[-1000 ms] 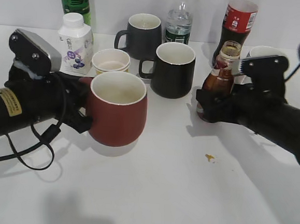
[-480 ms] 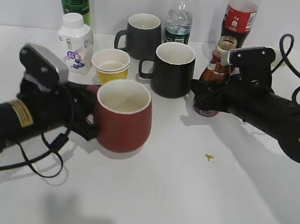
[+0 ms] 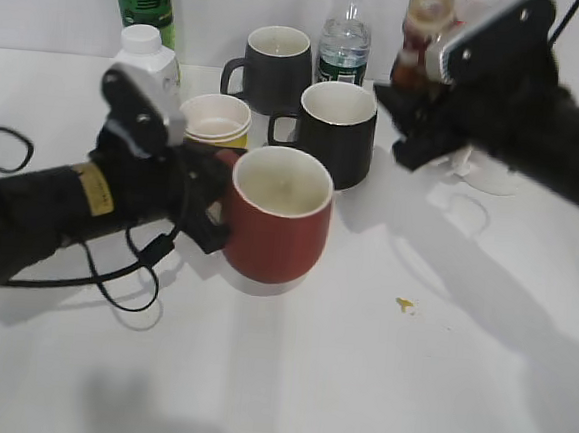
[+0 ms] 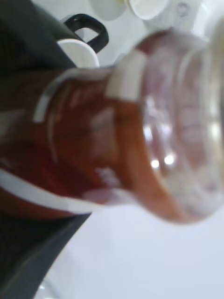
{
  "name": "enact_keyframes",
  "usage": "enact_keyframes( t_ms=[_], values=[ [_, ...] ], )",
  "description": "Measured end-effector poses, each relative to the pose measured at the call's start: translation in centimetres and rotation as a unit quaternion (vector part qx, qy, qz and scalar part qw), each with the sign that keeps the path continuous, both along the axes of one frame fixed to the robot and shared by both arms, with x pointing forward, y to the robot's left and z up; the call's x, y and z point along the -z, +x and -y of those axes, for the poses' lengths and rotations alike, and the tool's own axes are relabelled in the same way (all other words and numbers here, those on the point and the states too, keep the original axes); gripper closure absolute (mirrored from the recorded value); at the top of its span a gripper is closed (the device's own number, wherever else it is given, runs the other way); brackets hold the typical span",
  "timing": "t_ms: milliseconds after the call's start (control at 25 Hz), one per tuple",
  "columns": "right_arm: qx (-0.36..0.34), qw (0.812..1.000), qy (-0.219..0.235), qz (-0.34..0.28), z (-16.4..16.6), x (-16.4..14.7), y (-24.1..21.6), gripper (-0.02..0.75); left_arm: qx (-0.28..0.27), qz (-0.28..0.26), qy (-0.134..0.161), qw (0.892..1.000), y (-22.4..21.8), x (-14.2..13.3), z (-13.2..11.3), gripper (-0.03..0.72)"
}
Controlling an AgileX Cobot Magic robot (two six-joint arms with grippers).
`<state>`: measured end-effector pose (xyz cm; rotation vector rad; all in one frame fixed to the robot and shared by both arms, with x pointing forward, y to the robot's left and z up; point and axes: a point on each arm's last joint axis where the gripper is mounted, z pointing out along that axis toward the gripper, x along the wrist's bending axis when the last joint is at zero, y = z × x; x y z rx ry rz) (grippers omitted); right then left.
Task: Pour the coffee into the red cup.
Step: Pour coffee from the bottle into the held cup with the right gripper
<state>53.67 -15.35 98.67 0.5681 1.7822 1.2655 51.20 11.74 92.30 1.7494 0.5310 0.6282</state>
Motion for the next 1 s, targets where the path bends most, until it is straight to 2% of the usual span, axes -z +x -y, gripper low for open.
enact_keyframes(
  t_ms=[160,360,600,1000],
  values=[
    [-0.017,0.995,-0.062,0.073,-0.2,-2.0,0.1,0.227,0.039,0.014,0.030,0.999,0.8,-0.7,1.0,0.620],
    [-0.048,0.982,-0.133,0.121,-0.7,-2.4,0.2,0.227,0.041,0.013,0.023,0.999,1.2,-1.1,1.3,0.620],
    [-0.098,0.952,-0.226,0.182,-1.2,-2.2,-0.3,0.227,0.059,0.004,0.020,0.998,0.9,-1.0,1.6,0.620],
    [-0.142,0.913,-0.299,0.237,-1.7,-1.9,-0.7,0.227,0.079,0.004,0.014,0.997,0.9,-1.0,3.0,0.620]
  ],
)
